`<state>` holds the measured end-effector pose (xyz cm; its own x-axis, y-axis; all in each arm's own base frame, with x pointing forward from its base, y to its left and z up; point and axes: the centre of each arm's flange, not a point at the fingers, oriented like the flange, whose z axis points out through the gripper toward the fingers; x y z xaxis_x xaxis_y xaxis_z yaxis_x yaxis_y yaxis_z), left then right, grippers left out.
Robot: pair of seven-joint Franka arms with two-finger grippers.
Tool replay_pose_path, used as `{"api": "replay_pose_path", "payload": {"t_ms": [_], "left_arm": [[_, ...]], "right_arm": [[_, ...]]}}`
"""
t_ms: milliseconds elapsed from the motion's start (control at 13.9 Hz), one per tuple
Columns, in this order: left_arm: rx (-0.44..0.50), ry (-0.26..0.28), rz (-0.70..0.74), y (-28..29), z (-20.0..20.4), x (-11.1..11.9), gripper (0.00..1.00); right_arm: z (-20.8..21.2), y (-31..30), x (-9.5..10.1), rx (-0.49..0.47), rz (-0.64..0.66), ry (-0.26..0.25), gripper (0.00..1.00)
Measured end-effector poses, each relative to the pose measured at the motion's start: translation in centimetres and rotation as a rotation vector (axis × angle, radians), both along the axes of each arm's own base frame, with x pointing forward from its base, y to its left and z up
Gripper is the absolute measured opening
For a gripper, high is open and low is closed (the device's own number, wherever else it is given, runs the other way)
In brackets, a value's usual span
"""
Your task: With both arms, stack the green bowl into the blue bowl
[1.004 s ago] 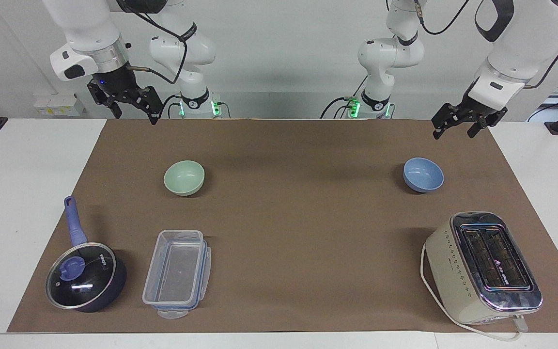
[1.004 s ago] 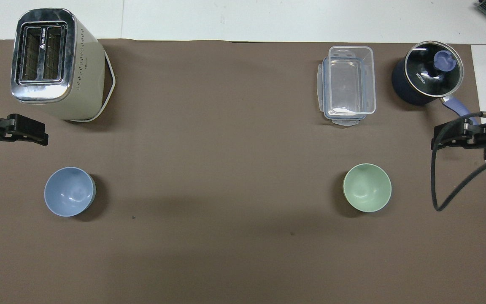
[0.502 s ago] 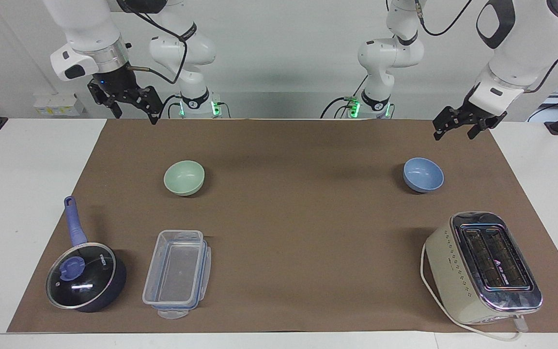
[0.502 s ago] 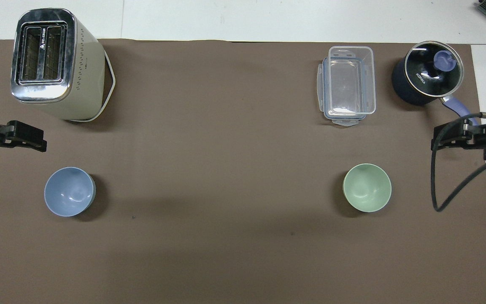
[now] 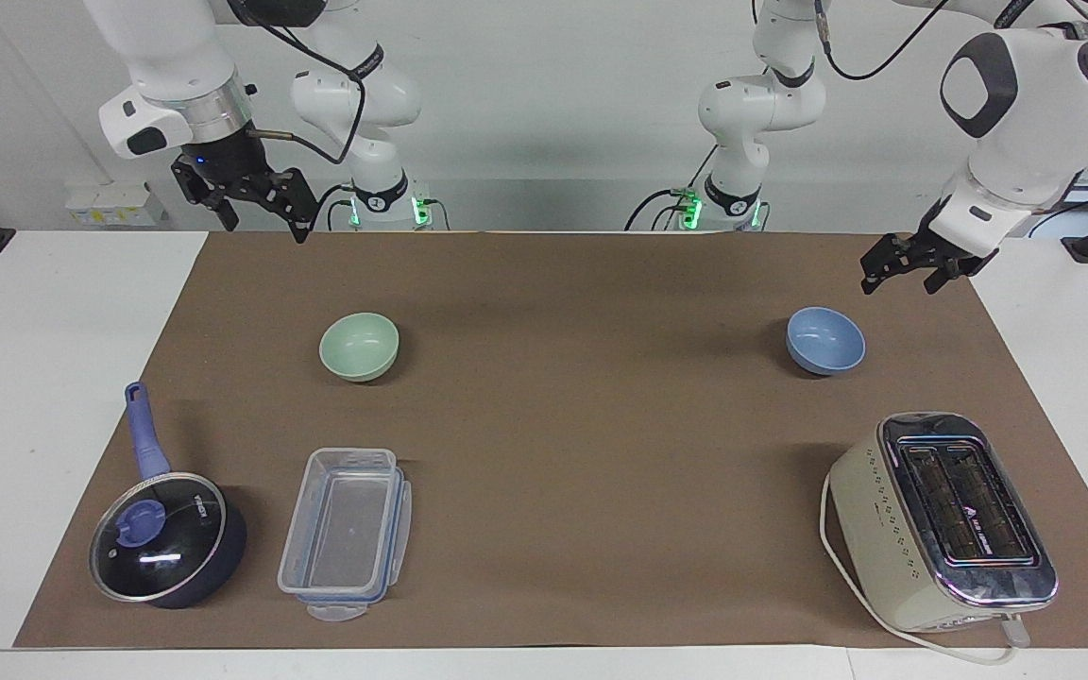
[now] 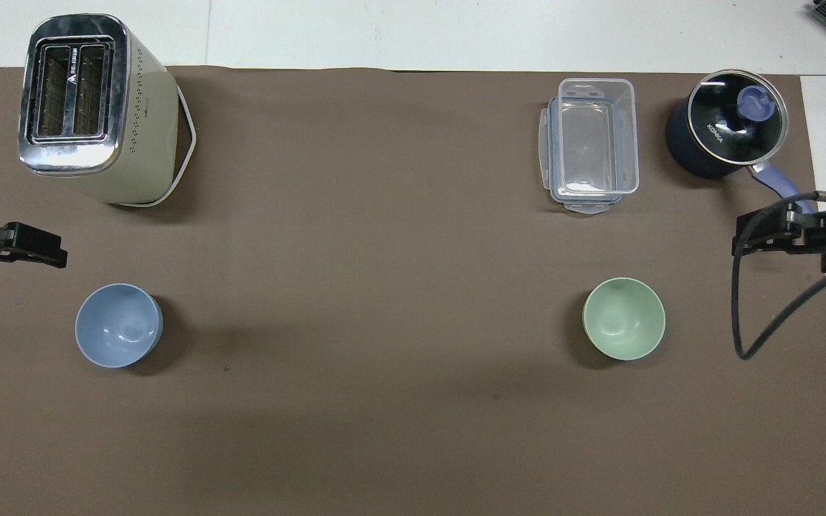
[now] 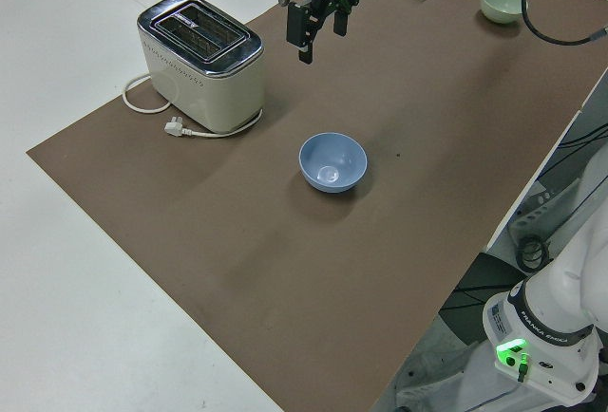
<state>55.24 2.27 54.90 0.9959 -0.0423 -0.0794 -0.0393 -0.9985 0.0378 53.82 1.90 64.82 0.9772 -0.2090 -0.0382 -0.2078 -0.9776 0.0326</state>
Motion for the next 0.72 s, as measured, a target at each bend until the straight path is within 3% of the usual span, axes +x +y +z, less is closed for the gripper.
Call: {"api": "replay_pose_path", "payload": {"t_ms": [717], "left_arm": [[-0.007,0.011,-0.017,4.0,-9.6,-1.5,1.00]], "right_arm": [[0.0,0.0,0.0,0.000,0.000,0.000,1.00]]}}
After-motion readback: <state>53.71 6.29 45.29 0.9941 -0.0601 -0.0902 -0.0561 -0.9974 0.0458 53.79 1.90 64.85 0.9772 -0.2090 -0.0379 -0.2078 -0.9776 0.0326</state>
